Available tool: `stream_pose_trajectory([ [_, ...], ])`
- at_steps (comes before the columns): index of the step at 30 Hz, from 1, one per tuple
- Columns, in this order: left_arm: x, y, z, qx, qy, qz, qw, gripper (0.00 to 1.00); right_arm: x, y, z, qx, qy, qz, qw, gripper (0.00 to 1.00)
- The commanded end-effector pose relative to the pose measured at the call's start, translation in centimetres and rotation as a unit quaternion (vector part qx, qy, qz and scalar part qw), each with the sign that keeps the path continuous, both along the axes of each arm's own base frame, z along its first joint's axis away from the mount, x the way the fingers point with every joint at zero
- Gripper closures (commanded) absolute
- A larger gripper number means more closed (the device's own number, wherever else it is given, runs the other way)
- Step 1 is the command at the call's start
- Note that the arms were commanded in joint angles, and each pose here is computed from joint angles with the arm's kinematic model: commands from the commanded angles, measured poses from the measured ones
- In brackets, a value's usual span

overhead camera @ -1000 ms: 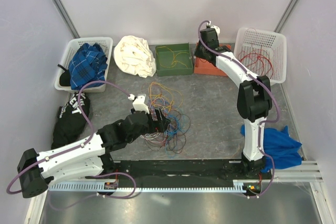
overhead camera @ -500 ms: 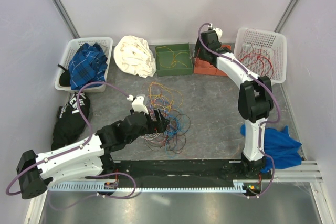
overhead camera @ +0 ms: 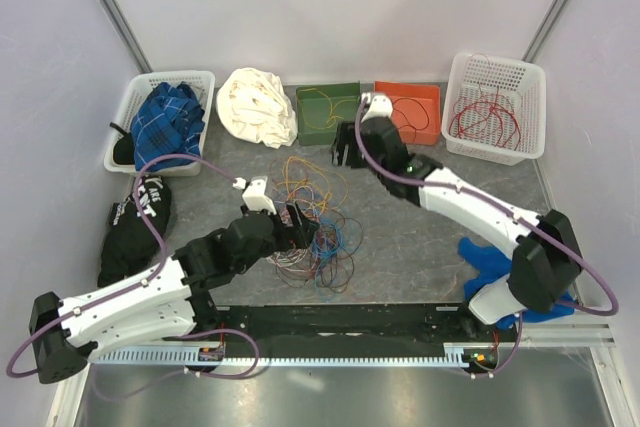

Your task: Untangle the cables

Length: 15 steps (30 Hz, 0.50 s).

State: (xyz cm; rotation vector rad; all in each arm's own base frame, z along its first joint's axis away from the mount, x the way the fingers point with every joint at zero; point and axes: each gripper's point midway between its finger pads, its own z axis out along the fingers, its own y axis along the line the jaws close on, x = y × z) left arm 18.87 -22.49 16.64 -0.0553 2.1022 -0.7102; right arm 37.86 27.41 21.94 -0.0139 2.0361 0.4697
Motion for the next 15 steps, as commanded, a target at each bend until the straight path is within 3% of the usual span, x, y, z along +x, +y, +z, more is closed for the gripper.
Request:
stream_pose_trajectory([
  [1,0.8,1.8,2.1,0.000,-0.028,0.039,0.999,0.00,-4.9,1.1,-4.1,-0.007,0.011,0.045,0.999,0.26],
  [6,0.7,2.9,1.9,-0.003,-0.033,0.054,0.998,0.00,-9.3,-0.2,-8.2,-0.030,0.034,0.059,0.997,0.27],
  [15,0.3,2.4,-0.3,0.001,0.000,0.052,0.999,0.00,-11.0,-2.6,-12.1,-0.060,0.052,0.052,0.996,0.30],
])
